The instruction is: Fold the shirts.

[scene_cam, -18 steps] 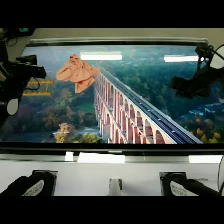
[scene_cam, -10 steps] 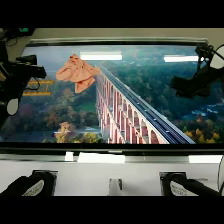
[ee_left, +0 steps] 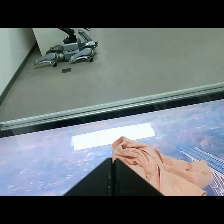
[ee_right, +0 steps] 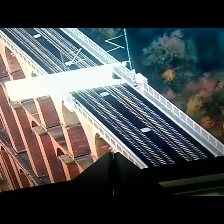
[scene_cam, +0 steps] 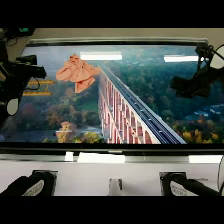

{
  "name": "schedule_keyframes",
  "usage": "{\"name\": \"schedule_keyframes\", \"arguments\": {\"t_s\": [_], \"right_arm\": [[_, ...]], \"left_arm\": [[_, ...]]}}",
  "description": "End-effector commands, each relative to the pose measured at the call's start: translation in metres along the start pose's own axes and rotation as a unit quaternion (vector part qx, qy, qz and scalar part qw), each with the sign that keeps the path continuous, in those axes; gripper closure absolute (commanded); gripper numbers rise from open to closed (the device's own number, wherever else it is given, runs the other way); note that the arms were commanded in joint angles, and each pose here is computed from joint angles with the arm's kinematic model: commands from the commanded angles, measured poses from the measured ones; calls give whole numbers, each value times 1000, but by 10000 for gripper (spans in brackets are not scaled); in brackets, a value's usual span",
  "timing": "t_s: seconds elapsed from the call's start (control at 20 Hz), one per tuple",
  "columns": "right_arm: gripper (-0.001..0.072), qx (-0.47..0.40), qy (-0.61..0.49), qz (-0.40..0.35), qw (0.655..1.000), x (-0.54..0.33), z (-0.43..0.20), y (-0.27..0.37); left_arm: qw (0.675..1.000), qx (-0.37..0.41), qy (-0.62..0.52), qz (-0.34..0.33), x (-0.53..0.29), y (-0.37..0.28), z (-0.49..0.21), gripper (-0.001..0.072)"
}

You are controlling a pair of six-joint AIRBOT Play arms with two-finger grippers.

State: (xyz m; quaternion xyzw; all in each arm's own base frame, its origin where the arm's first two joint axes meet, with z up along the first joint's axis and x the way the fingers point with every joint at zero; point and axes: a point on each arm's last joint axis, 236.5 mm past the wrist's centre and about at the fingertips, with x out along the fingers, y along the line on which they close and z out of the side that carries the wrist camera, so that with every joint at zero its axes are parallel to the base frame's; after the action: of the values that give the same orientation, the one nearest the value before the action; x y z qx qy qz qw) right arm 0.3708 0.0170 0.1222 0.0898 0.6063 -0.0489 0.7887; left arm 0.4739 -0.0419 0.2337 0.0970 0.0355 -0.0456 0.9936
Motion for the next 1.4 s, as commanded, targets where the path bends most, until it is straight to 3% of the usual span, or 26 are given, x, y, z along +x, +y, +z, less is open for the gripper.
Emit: {"name": "schedule_keyframes", "arguments": {"t_s": [0.0, 0.55, 0.85, 1.35], "right_arm": [[686, 0, -9, 3, 1000, 0, 4, 2], [686, 0, -108, 26, 994, -6, 51, 12], [686, 0, -126, 30, 992, -8, 59, 14], [684, -29, -158, 35, 986, -12, 74, 19]], "left_arm": [[1000, 0, -1, 0, 0, 0, 1, 666], [1000, -2, -1, 0, 0, 0, 1, 667], [978, -162, -121, -45, -8, -22, 62, 666], [966, -207, -109, -109, -15, -78, 68, 630]]}}
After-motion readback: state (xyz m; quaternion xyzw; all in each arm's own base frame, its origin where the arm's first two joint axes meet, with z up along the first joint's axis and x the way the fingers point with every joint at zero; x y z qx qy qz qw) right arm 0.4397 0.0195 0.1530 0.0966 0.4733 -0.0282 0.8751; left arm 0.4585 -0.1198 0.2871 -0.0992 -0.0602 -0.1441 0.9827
